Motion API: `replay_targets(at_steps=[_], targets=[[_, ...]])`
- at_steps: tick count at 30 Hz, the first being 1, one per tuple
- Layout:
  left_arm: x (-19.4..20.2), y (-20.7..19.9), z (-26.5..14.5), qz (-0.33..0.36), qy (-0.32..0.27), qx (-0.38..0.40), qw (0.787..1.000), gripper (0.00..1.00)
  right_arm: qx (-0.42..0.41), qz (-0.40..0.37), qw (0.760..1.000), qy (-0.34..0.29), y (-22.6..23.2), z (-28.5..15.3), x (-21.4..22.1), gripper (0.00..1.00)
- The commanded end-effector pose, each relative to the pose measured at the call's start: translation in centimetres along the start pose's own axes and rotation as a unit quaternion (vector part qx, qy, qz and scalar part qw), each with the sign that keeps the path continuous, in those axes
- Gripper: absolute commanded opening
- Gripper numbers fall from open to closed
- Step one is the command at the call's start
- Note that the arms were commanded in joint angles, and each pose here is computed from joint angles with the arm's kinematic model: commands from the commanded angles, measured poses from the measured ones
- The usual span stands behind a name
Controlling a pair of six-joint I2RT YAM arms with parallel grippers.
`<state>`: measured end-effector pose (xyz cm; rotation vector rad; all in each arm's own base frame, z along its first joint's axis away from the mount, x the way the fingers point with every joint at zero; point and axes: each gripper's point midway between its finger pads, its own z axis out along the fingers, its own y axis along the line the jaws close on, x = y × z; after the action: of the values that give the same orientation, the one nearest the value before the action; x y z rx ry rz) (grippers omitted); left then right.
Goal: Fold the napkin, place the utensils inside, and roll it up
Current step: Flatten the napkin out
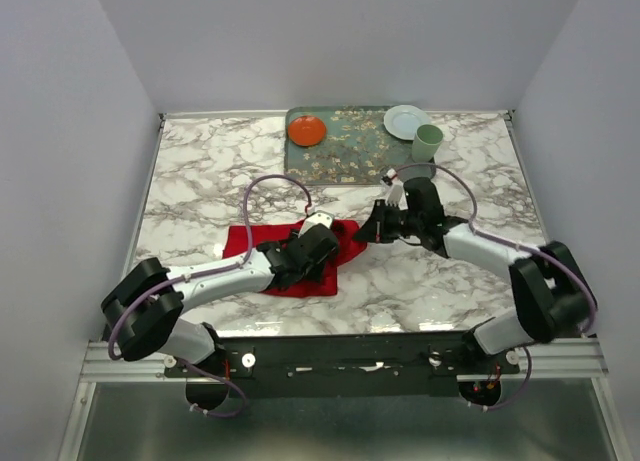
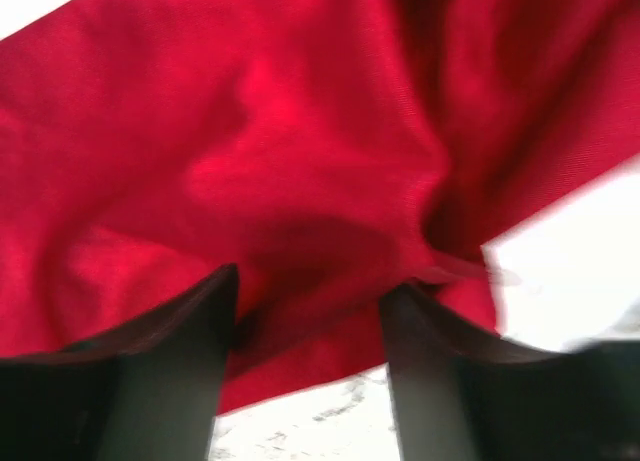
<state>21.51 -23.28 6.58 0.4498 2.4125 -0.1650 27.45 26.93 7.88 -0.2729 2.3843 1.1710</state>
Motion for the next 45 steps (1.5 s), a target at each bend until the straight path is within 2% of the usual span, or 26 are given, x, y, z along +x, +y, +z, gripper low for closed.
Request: replay_targets(at_steps=[1, 3, 4, 6, 9, 10, 11, 13, 14, 15, 17, 18, 21, 25, 29, 32, 34, 35, 37, 38, 39, 41, 42, 45], targets=[[-2.0, 2.8, 0.3, -0.005, -0.026, -0.089, 0.996, 0.40, 0.044, -0.090, 0.990, -0.098, 3.1, -5.5, -4.7, 0.01], [-4.1, 2.3, -1.1, -0.011, -0.052, -0.070, 0.996, 0.32, 0.085, -0.101, 0.983, -0.129, 3.2, -8.1, -6.8, 0.01], [-5.9, 1.8, -2.9, -0.024, -0.081, -0.042, 0.996, 0.27, 0.091, -0.127, 0.974, -0.164, 4.4, -10.5, -8.3, 0.00], [-8.8, 0.7, -5.5, -0.011, -0.121, 0.002, 0.993, 0.26, 0.131, -0.136, 0.958, -0.217, 4.8, -14.5, -10.9, 0.01], [-13.0, -0.9, -10.2, 0.014, -0.186, 0.074, 0.980, 0.21, 0.147, -0.160, 0.932, -0.289, 6.7, -20.2, -13.4, 0.01], [-13.5, -0.5, -11.1, 0.019, -0.190, 0.071, 0.979, 0.09, 0.146, -0.181, 0.922, -0.310, 8.2, -22.0, -14.6, 0.01], [-15.2, 0.1, -12.6, 0.013, -0.211, 0.059, 0.976, 0.05, 0.146, -0.193, 0.914, -0.325, 9.3, -23.3, -15.2, 0.01], [-15.9, 1.2, -13.4, 0.030, -0.206, 0.043, 0.977, 0.01, 0.147, -0.217, 0.911, -0.319, 10.5, -24.3, -15.5, 0.01], [-17.2, 1.5, -14.5, 0.028, -0.218, 0.042, 0.975, 0.01, 0.133, -0.236, 0.904, -0.332, 12.5, -25.6, -16.4, 0.01], [-17.7, 2.3, -14.9, 0.034, -0.221, 0.030, 0.974, 0.01, 0.112, -0.243, 0.914, -0.304, 13.0, -24.7, -16.0, 0.01], [-19.1, 4.2, -16.4, 0.023, -0.240, 0.014, 0.970, 0.01, 0.074, -0.267, 0.914, -0.296, 15.4, -25.0, -16.6, 0.01], [-19.5, 4.3, -16.9, 0.026, -0.246, 0.025, 0.969, 0.01, 0.032, -0.278, 0.922, -0.269, 16.4, -23.8, -16.2, 0.01], [-21.6, 6.3, -19.4, 0.037, -0.280, 0.040, 0.958, 0.02, -0.030, -0.299, 0.921, -0.249, 18.8, -23.5, -15.9, 0.01], [-23.7, 8.0, -22.1, 0.059, -0.314, 0.021, 0.947, 0.04, -0.090, -0.298, 0.924, -0.223, 20.8, -23.3, -15.2, 0.01], [-25.2, 7.9, -24.0, 0.053, -0.338, 0.049, 0.938, 0.04, -0.094, -0.303, 0.919, -0.232, 21.0, -23.4, -15.3, 0.01], [-23.3, 6.2, -22.9, 0.062, -0.312, 0.098, 0.943, 0.03, -0.076, -0.281, 0.928, -0.231, 19.9, -23.3, -14.1, 0.01], [-21.3, 5.2, -22.7, 0.043, -0.298, 0.134, 0.944, 0.03, -0.057, -0.225, 0.946, -0.228, 17.8, -22.5, -12.6, 0.01], [-18.7, 4.8, -20.1, 0.036, -0.259, 0.145, 0.954, 0.04, -0.042, -0.174, 0.966, -0.188, 13.9, -19.5, -9.7, 0.01], [-15.5, 2.9, -18.7, 0.016, -0.214, 0.201, 0.956, 0.04, -0.004, -0.099, 0.979, -0.176, 9.9, -17.7, -6.7, 0.01], [-12.7, 2.3, -16.5, 0.003, -0.167, 0.217, 0.962, 0.04, 0.039, -0.039, 0.988, -0.144, 5.4, -15.5, -3.4, 0.01], [-11.1, 1.3, -15.7, -0.008, -0.136, 0.247, 0.959, 0.05, 0.096, 0.000, 0.984, -0.148, 2.3, -15.1, -2.0, 0.01], [-7.5, -0.4, -13.3, -0.033, -0.055, 0.287, 0.956, 0.04, 0.148, 0.039, 0.978, -0.145, -0.8, -14.8, -0.3, 0.01], [-6.4, -1.0, -12.5, -0.039, -0.029, 0.300, 0.953, 0.03, 0.208, 0.047, 0.964, -0.161, -3.1, -15.4, -0.3, 0.01], [-4.0, -2.9, -10.0, -0.053, 0.049, 0.342, 0.937, 0.00, 0.270, 0.025, 0.941, -0.204, -4.2, -17.5, -3.2, 0.01]])
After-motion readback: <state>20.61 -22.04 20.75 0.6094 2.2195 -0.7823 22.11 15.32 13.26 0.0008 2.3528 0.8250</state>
